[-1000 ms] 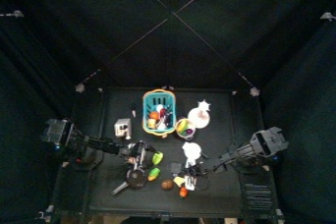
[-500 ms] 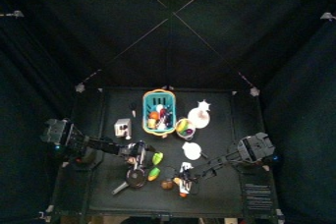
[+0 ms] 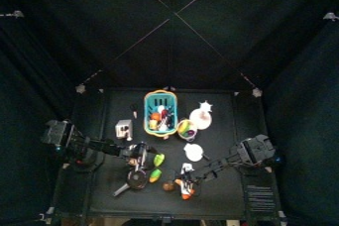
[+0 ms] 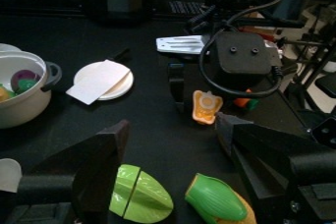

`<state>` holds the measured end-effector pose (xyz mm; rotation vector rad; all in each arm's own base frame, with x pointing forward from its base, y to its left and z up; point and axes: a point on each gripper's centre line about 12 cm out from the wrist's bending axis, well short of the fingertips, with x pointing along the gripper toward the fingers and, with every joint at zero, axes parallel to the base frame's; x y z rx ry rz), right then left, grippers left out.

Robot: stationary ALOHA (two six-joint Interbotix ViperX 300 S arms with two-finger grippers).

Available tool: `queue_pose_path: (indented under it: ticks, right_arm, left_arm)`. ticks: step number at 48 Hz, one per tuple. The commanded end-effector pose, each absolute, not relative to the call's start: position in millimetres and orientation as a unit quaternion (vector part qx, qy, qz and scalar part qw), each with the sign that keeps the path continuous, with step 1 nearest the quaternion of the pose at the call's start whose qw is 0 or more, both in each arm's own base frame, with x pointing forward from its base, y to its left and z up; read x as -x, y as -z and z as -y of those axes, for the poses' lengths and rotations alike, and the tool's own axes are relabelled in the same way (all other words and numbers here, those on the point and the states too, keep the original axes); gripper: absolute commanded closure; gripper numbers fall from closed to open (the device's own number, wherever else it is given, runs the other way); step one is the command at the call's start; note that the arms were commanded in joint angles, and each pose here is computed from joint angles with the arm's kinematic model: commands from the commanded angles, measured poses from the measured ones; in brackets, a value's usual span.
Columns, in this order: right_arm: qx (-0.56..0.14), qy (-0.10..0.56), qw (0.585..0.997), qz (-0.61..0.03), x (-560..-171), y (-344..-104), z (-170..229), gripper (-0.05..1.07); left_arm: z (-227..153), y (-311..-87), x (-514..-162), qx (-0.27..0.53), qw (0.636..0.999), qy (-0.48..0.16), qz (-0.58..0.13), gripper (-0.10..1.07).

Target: Grab squash half on table

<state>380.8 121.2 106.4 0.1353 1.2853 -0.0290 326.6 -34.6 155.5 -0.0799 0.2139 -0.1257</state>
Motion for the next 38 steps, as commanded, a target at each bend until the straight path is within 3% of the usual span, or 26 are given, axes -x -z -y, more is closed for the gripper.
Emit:
queue_pose_path:
  ticks: [1, 38]
  right_arm:
    - [-0.067, 0.009, 0.813, -0.579, -388.3, -123.0, -120.5, 0.01]
    - [-0.06, 0.01, 0.81, -0.584, -385.1, -119.8, -118.7, 0.04]
  left_arm:
    - [34.8, -163.3, -329.9, 0.04, 0.993, 0.063, -0.091, -0.04]
    - [34.8, -163.3, -329.9, 0.04, 0.993, 0.063, -0.091, -0.04]
